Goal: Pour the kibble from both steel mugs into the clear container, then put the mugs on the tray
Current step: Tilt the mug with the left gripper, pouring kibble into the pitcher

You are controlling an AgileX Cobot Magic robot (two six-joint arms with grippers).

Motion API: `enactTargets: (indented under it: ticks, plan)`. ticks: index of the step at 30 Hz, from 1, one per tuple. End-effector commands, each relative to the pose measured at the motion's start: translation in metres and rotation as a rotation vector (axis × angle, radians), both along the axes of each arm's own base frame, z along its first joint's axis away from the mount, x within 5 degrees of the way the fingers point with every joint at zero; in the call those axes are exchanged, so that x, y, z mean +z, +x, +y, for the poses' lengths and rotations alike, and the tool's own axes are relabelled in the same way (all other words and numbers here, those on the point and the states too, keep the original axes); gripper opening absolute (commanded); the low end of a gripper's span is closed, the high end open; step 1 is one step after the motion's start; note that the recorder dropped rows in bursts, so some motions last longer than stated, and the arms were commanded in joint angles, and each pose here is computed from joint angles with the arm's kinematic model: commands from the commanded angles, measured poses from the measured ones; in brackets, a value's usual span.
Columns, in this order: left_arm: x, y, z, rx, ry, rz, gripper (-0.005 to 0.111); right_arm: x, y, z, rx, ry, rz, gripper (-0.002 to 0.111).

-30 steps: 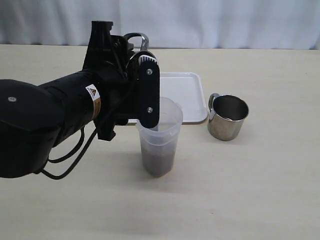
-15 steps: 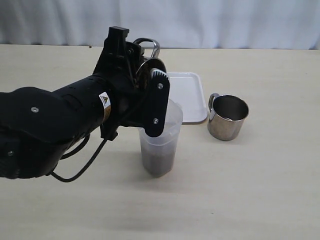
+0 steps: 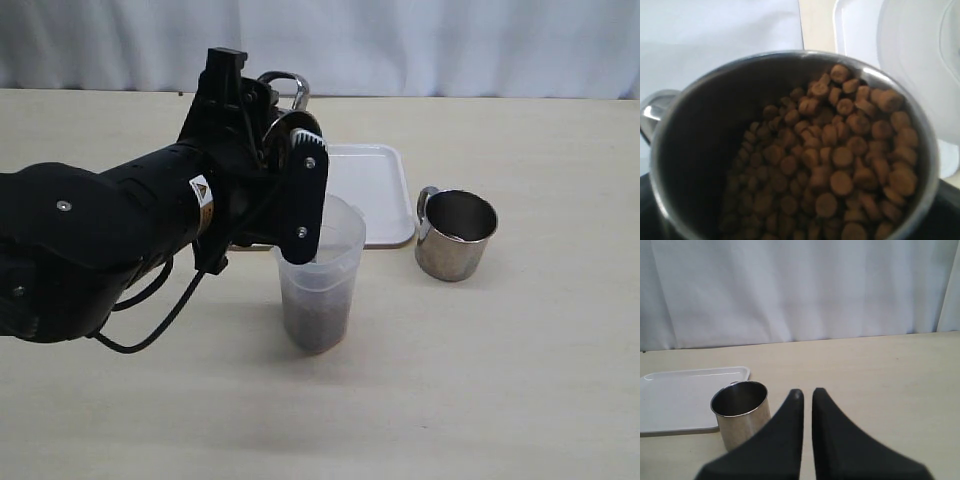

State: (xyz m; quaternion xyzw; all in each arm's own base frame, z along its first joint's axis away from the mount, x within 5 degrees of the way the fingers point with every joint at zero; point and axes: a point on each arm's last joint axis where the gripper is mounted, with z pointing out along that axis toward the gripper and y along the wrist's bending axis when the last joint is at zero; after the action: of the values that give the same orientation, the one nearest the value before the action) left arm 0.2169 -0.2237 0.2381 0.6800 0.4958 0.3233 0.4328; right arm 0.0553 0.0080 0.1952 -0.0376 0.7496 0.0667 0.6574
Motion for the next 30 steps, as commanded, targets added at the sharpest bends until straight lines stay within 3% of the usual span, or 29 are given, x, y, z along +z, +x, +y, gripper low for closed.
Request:
enactTargets:
  ticks: [1, 30]
  plan:
    - [0.0028, 0.0005, -0.0001, -0.018, 0.021, -0.022, 0.0, -0.0015, -0.0001, 0.0002, 0.004, -0.005, 0.0, 0.005]
    - [0.0086, 0.0004, -0.0084, -0.188, 0.232, -0.09, 0.0, -0.0015, -0.0001, 0.0002, 0.004, -0.005, 0.0, 0.005]
